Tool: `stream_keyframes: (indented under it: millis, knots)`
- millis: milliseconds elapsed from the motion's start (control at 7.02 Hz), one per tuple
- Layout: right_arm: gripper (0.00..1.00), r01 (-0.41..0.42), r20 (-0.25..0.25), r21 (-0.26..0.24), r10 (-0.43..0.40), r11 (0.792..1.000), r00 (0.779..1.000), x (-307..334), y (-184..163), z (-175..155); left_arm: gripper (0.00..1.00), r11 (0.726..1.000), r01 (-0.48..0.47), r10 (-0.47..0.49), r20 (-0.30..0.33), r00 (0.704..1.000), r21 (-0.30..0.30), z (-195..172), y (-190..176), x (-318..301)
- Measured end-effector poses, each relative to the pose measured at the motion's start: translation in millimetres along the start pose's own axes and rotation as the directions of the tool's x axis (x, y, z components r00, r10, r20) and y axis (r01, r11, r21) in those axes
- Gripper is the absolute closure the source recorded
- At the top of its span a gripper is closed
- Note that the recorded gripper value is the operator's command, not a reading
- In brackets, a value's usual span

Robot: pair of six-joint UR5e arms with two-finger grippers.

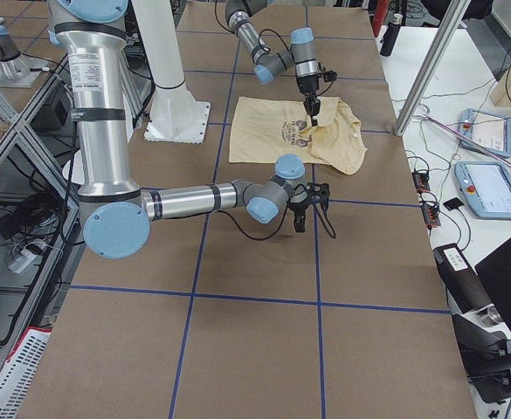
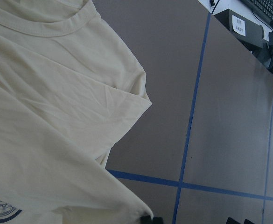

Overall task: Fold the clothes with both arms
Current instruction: 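Fold the other sleeve across the shirt front with the left gripper, then release the sleeve with the left gripper while the right gripper moves to the hem corner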

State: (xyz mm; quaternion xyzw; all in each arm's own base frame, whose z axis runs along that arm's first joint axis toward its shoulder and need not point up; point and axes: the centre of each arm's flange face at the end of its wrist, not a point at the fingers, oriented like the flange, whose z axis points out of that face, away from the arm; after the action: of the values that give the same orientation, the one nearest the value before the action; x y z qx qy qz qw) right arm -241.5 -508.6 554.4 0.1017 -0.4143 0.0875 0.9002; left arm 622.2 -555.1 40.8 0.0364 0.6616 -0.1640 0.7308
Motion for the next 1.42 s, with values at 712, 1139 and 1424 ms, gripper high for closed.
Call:
stream_keyframes:
  millis: [712,1139,1424]
  knots:
    - [0.00,-0.300,0.176,-0.096,0.313,0.949,0.933,-133.1,73.8,-27.1,0.03,1.000,-0.005,0.004,-0.055,0.998,-0.014,-45.7,-13.9,-20.7]
    - [0.02,-0.443,0.165,-0.125,0.459,0.888,0.873,-229.5,193.9,-26.2,0.03,0.989,-0.148,0.147,-0.008,0.989,-0.029,-108.9,-57.5,-138.4]
    - [0.11,-0.511,0.124,-0.120,0.523,0.851,0.843,-255.6,262.9,-17.2,0.03,0.984,-0.179,0.179,0.004,0.984,-0.021,-117.7,-67.0,-154.1]
